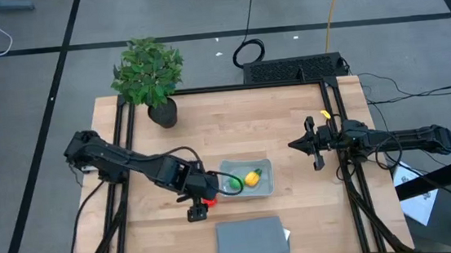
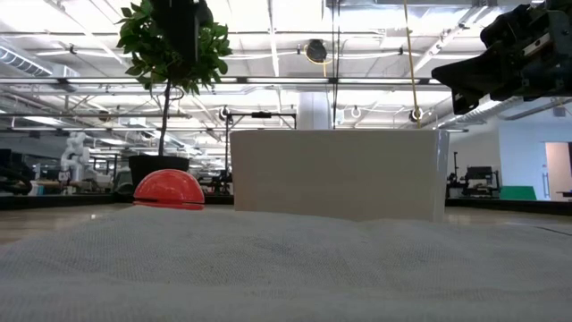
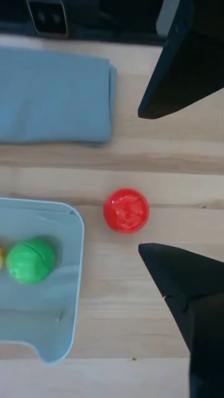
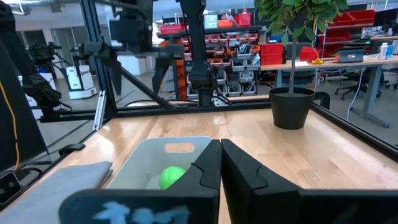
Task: Pick and placing Produce into tupperware
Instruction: Put the red tomato into the gray bin
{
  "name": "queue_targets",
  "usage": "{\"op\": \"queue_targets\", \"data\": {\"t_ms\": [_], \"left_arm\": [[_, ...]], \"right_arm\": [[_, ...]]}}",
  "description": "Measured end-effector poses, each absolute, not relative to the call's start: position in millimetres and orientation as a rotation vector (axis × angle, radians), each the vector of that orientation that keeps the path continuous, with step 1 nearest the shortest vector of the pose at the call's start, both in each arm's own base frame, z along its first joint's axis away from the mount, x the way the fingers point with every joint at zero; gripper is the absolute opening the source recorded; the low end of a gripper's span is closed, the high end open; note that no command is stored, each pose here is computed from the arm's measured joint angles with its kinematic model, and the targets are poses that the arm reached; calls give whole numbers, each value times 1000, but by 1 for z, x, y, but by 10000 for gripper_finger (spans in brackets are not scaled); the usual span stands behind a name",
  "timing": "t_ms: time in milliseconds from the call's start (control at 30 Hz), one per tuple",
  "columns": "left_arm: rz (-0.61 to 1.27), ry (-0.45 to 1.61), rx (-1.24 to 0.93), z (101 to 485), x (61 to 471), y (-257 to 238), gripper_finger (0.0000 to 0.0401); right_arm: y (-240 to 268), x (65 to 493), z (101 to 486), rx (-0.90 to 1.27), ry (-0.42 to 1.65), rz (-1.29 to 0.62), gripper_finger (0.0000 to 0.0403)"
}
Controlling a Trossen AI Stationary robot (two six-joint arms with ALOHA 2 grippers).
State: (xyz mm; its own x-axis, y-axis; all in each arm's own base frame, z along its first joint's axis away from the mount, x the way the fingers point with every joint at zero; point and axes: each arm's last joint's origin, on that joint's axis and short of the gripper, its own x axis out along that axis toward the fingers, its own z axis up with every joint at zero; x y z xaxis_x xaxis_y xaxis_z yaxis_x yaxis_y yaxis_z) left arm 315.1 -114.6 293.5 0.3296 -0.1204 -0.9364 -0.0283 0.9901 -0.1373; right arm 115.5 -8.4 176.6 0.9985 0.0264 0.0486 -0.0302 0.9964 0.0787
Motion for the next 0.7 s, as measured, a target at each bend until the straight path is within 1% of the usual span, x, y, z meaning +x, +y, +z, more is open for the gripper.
{"op": "queue_targets", "data": {"t_ms": [233,500,700], "left_arm": [[-37,1319,-110,269,326,-118,351],[-33,1361,-81,249,335,-127,351],[-32,1383,14,231,340,-135,351]], "right_arm": [[-8,115,177,79,-48,29,0],[-8,115,177,80,-47,28,0],[-8,115,177,80,-47,29,0]]}}
